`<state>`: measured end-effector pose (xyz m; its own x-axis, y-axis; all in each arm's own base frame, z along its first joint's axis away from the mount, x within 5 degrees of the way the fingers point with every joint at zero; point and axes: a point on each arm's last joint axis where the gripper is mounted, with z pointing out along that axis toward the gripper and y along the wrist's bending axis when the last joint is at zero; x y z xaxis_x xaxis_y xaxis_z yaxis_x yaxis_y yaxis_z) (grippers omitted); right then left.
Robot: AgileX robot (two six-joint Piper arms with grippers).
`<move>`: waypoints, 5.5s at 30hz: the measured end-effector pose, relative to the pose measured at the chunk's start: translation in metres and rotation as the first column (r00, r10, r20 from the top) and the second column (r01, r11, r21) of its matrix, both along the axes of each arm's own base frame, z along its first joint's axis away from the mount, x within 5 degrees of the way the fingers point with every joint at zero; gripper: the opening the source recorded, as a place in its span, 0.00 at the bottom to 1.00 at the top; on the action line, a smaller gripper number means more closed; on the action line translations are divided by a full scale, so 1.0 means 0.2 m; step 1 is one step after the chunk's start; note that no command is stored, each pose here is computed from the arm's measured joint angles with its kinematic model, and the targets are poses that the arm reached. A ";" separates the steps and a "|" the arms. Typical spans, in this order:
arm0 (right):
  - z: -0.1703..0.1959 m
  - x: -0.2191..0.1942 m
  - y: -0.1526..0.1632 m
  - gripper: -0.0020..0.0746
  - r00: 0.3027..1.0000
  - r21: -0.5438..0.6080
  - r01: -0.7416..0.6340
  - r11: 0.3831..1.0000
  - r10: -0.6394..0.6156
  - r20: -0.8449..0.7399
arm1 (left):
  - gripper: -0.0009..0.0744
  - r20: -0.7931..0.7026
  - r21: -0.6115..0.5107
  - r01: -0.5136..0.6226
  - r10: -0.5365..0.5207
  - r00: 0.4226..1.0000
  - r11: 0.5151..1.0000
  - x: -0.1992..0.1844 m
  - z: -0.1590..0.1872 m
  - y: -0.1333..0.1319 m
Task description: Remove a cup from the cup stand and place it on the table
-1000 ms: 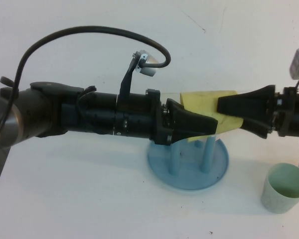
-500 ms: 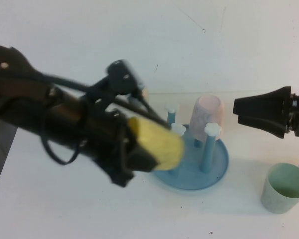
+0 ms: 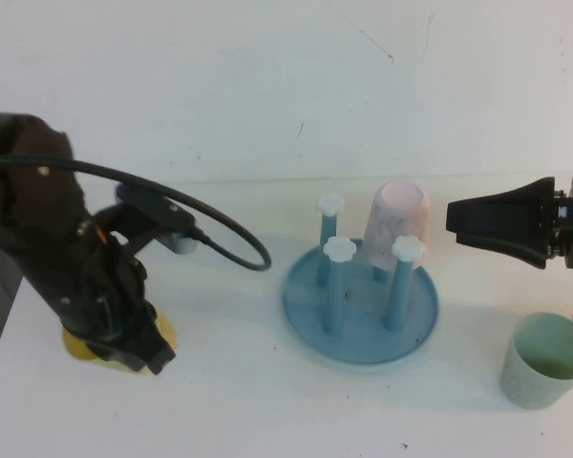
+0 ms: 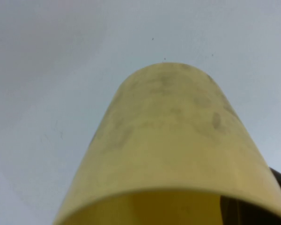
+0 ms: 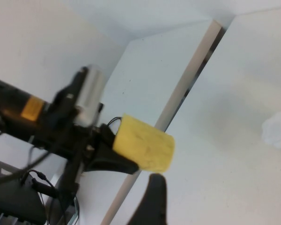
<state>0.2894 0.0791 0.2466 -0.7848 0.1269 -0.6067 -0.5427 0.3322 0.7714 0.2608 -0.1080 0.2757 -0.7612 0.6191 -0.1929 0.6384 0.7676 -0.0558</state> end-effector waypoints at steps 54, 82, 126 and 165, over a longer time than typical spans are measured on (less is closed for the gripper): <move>-0.06 -0.05 0.00 0.66 0.994 -0.121 -0.101 0.987 0.096 -0.047 | 0.08 0.196 -0.148 -0.010 0.039 0.980 0.989 0.08 0.29 -0.33; 0.12 -0.63 0.01 0.03 0.858 -0.077 0.007 0.997 0.034 0.512 | 0.01 0.458 -0.680 -0.046 0.472 0.753 0.732 -0.81 -0.12 0.20; 0.32 -0.88 -0.23 0.02 0.335 -0.258 0.774 0.579 -0.028 0.942 | 0.01 0.304 -0.529 -0.085 0.282 0.910 0.845 -0.96 -0.33 0.22; -0.39 -1.19 -0.42 0.02 0.556 -0.510 0.831 0.222 -0.315 0.769 | 0.01 0.300 -0.525 -0.085 0.278 0.912 0.847 -0.96 -0.33 0.22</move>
<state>0.0518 -0.0049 0.1693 -0.3248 -0.2848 -0.9019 -0.0338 0.9565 -0.2898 0.0686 -0.0635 0.2088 -0.6701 0.2248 -0.7074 0.5395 0.8021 -0.2561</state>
